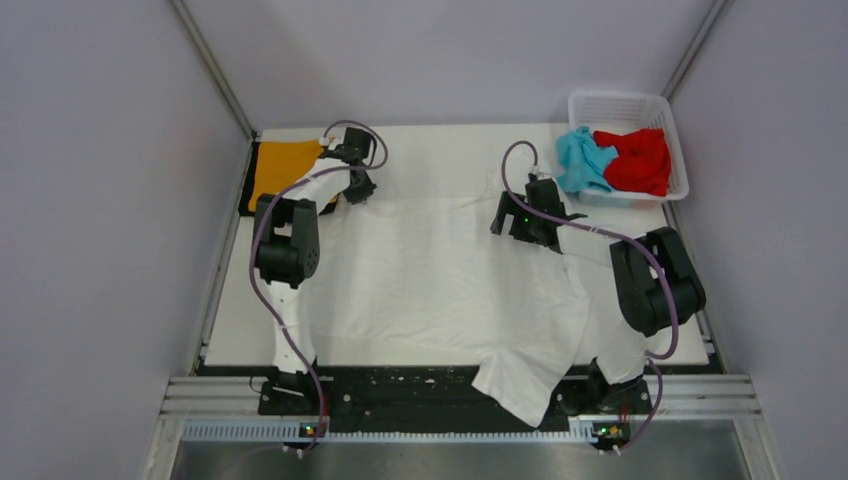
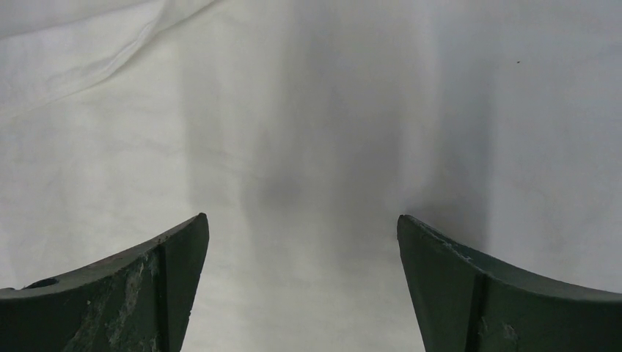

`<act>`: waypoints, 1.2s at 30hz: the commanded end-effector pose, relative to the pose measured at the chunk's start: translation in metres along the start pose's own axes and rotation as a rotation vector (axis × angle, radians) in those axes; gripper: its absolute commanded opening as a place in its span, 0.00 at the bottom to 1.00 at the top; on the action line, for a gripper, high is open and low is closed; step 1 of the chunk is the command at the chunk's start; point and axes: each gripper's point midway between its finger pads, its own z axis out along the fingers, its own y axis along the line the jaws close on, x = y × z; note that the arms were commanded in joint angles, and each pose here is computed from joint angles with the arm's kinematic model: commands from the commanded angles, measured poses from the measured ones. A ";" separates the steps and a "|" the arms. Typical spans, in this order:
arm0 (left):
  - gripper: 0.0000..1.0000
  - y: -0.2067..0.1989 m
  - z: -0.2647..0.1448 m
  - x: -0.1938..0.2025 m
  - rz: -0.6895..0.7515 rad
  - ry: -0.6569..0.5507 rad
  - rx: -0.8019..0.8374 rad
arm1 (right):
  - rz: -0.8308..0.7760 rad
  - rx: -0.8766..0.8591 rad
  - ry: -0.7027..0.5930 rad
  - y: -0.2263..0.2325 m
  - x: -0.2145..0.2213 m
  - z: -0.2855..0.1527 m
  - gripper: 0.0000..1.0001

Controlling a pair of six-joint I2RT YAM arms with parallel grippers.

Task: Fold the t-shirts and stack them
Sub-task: Flatten out the tshirt

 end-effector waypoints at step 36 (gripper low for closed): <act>0.99 -0.076 -0.076 -0.091 -0.066 -0.101 0.355 | -0.027 0.105 -0.065 -0.004 -0.042 -0.032 0.99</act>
